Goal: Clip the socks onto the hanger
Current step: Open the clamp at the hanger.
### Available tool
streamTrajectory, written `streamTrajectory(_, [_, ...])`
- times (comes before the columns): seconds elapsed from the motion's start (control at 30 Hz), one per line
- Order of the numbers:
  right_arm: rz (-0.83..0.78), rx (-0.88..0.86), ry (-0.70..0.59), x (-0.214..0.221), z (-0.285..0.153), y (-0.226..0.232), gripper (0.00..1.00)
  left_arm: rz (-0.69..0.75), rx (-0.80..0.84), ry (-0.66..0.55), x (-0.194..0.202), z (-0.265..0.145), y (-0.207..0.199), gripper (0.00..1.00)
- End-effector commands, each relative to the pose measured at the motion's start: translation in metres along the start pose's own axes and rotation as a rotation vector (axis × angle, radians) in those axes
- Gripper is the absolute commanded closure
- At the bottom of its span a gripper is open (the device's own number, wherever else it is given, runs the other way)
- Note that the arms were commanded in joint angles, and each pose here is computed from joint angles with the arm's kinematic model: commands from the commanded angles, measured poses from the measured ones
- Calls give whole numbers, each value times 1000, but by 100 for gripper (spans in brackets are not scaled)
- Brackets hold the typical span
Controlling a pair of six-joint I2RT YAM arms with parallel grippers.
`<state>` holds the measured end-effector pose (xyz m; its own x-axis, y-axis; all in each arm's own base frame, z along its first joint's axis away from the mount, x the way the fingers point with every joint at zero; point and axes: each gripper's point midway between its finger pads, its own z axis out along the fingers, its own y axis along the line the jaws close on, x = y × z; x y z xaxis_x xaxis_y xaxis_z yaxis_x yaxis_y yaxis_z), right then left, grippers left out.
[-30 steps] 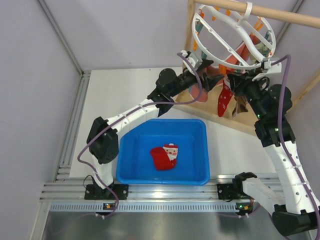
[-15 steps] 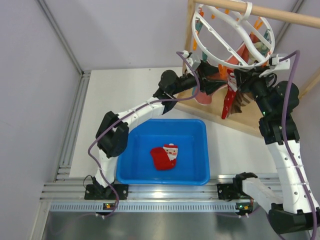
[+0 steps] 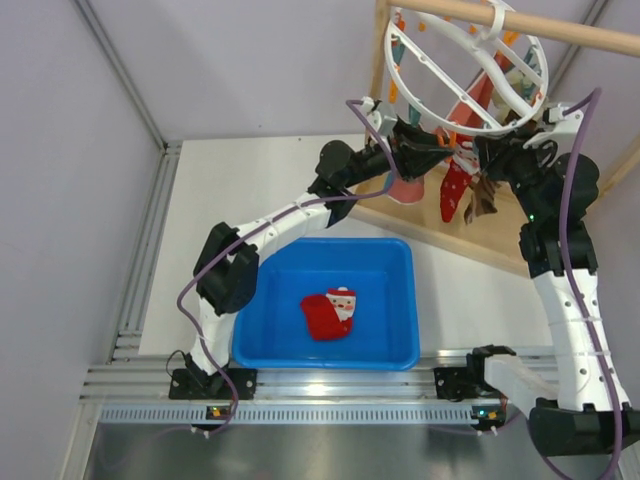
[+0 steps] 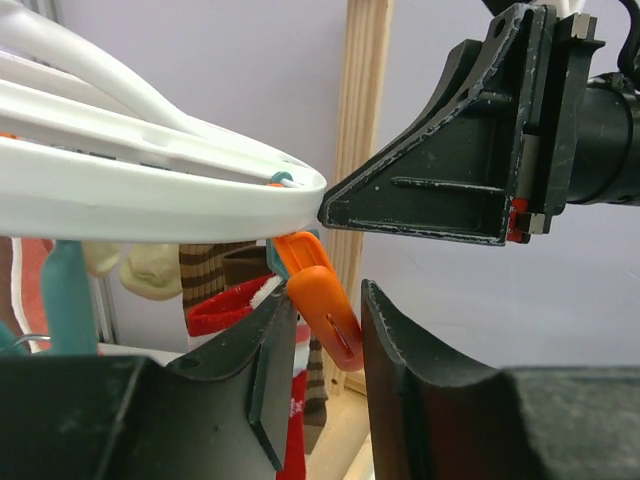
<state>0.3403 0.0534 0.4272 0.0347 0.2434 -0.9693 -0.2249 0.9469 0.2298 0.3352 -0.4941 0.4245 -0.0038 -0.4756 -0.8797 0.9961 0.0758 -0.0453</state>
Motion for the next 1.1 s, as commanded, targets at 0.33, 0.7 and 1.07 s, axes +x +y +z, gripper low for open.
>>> streamTrajectory(0.33, [-21, -143, -105, -48, -14, 25, 74, 219, -56, 89, -16, 23, -26, 87])
streamTrajectory(0.7, [-8, -256, -67, -46, -43, 52, 52, 350, -62, 124, -12, 29, -41, 93])
streamTrajectory(1.07, [42, -266, 17, -19, -32, 48, 52, 391, -35, 121, -17, 34, -54, 92])
